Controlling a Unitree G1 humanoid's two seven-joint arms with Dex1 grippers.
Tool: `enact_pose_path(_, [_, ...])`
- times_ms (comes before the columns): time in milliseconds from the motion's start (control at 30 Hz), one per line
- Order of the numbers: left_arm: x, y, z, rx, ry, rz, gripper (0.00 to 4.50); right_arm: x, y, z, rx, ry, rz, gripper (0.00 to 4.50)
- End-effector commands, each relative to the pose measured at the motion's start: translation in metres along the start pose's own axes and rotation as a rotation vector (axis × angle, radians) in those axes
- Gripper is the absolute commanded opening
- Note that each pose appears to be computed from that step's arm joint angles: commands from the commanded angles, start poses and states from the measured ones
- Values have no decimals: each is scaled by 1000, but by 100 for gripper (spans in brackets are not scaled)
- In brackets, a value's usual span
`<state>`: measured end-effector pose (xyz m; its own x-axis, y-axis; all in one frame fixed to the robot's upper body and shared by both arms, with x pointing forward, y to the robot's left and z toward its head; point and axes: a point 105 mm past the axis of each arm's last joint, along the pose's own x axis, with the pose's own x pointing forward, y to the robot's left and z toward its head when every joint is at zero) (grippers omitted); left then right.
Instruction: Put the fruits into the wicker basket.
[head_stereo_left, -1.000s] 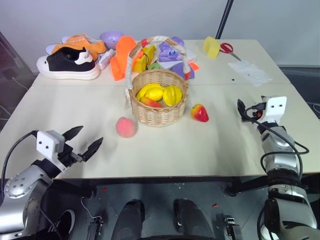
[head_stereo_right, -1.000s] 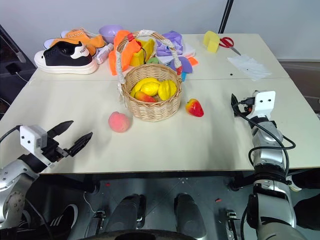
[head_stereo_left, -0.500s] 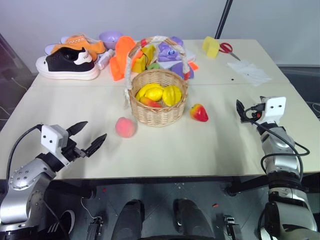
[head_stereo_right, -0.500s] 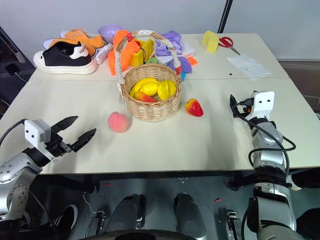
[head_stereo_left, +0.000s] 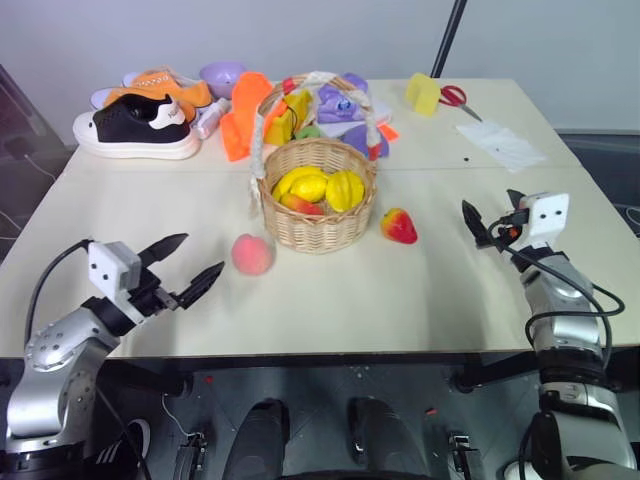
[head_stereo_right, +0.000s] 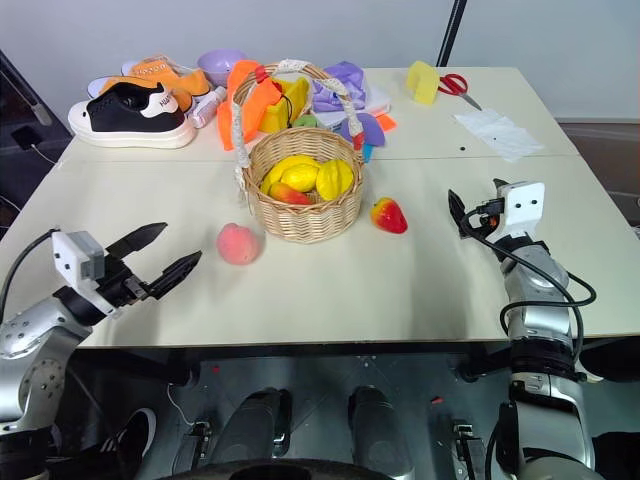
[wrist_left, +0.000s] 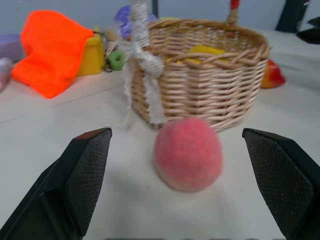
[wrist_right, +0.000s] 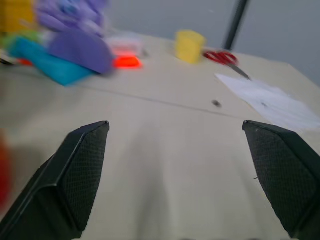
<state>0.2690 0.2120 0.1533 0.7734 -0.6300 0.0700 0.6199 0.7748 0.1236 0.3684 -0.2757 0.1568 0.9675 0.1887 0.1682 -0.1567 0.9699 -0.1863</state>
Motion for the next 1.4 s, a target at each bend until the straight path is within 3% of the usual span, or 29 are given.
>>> enact_pose_path(33, [9,-14,14,8,-23,-110,450,-10,16,26,11,-78,88,445])
enact_pose_path(267, [16,-10,19,26,-29,-147,450,-58,84,30,45,-13,384,445])
enact_pose_path(367, [20,-17,19,8,-27,-193,450,-67,95,25,5,50,370,445])
enact_pose_path(533, [21,-27,12,-15,14,-257,450,-50,93,27,-61,86,301,445])
enact_pose_path(733, [26,-32,17,4,8,-274,450,-20,99,33,-119,111,355,445])
enact_pose_path(967, [27,-34,21,8,7,-269,450,17,99,24,-84,257,367,445])
enact_pose_path(1167, [25,-36,17,4,11,-245,450,30,106,4,-112,360,419,445])
enact_pose_path(1400, [22,-38,18,-4,9,-228,450,44,109,-7,-79,362,399,445])
